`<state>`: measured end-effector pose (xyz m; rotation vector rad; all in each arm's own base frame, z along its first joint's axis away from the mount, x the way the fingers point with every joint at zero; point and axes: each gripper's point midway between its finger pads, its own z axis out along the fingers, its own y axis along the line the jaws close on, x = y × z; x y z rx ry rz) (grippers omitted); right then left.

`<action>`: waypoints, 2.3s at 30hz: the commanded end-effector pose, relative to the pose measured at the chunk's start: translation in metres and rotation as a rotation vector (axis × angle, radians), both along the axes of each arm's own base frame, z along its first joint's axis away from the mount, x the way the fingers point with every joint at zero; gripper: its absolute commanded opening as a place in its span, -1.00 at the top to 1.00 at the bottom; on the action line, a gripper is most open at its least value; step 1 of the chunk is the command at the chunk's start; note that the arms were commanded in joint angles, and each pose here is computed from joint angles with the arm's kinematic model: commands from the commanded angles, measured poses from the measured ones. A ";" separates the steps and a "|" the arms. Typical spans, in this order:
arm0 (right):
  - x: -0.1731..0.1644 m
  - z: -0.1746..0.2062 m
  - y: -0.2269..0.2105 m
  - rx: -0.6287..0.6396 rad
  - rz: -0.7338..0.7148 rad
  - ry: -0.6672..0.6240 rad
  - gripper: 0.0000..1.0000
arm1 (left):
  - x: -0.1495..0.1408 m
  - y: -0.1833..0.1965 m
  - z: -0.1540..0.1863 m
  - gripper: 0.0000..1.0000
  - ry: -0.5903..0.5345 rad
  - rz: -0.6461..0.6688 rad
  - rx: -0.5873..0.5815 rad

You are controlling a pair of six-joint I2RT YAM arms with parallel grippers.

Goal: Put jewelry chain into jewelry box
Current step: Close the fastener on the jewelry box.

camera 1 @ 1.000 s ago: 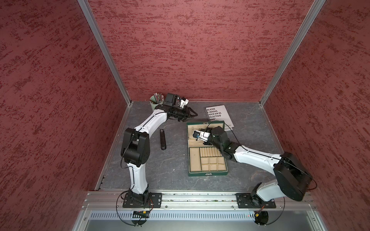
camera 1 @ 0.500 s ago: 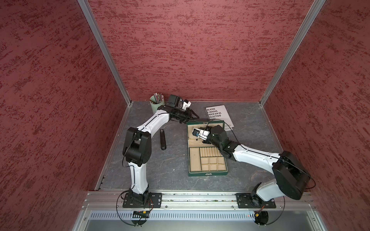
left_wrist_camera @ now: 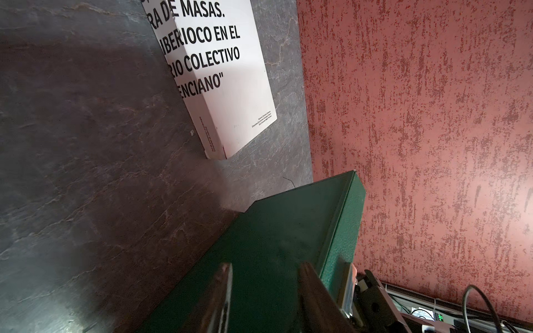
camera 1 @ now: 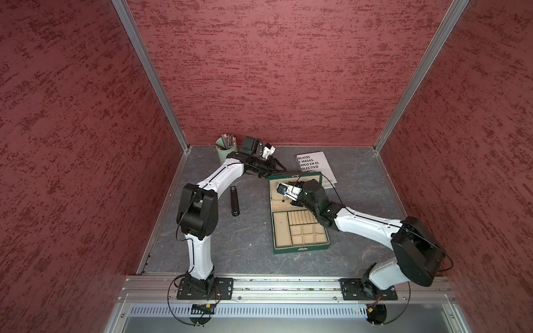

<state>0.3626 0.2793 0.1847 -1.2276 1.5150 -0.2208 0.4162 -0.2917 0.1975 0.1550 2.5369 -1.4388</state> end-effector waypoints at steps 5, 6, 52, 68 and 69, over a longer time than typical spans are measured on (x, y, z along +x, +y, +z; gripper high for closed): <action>-0.023 0.020 -0.023 -0.039 0.009 0.012 0.41 | 0.000 0.001 -0.001 0.19 0.008 0.006 0.006; -0.028 0.021 -0.024 -0.049 0.018 0.022 0.38 | 0.000 0.001 -0.001 0.18 0.008 0.009 0.008; 0.008 0.027 0.011 -0.361 0.232 -0.066 -0.69 | -0.004 -0.001 0.006 0.19 -0.011 0.006 0.000; 0.008 0.030 0.011 -0.375 0.238 -0.073 -0.49 | -0.006 -0.002 0.006 0.21 -0.011 -0.003 0.000; 0.008 0.030 0.010 -0.375 0.237 -0.072 -0.47 | -0.006 -0.001 0.006 0.21 -0.011 -0.003 0.000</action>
